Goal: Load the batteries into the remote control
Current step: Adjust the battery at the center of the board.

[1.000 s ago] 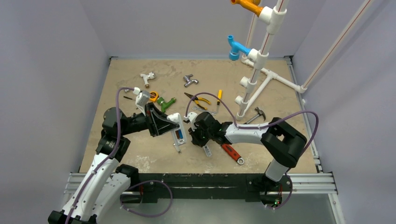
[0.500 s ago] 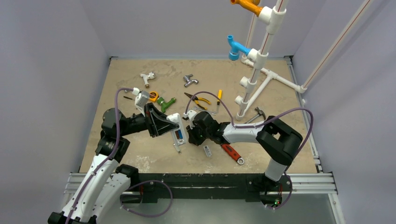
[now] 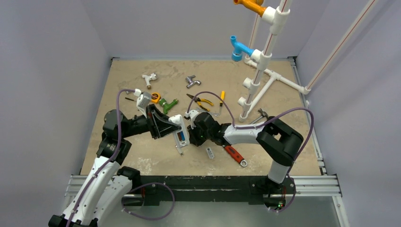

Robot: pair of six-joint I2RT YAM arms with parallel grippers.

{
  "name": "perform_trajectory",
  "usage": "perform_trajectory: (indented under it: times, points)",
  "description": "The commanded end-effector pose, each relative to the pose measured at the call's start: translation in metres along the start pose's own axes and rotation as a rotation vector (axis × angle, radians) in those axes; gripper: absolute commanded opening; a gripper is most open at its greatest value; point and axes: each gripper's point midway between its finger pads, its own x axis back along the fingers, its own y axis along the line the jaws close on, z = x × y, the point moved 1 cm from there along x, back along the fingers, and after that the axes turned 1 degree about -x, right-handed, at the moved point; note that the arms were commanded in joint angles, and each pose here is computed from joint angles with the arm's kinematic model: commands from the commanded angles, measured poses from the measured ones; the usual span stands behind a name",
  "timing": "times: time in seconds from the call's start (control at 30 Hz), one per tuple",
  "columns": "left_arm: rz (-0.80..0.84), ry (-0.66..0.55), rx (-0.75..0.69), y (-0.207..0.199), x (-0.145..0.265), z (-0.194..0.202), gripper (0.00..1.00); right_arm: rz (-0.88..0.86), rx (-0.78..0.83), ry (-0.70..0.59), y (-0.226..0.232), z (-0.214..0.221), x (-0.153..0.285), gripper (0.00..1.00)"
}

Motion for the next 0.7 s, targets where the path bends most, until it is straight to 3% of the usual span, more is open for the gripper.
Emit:
perform_trajectory:
  times: [0.0,0.23,0.4,0.67]
  points:
    - [0.016,-0.041,-0.085,-0.011,0.001,-0.018,0.0,-0.023,0.005,-0.057,0.01,-0.022,0.003,0.0]
    - [0.015,-0.042,-0.083,-0.01,0.0,-0.019,0.0,-0.046,0.013,-0.143,0.021,-0.054,0.014,0.0]
    - [0.017,-0.04,-0.082,-0.011,0.0,-0.019,0.0,0.051,-0.019,-0.166,0.009,-0.067,0.014,0.0]
    - [0.011,-0.041,-0.076,-0.008,-0.001,-0.019,0.0,0.159,-0.034,-0.11,-0.009,-0.059,0.011,0.0]
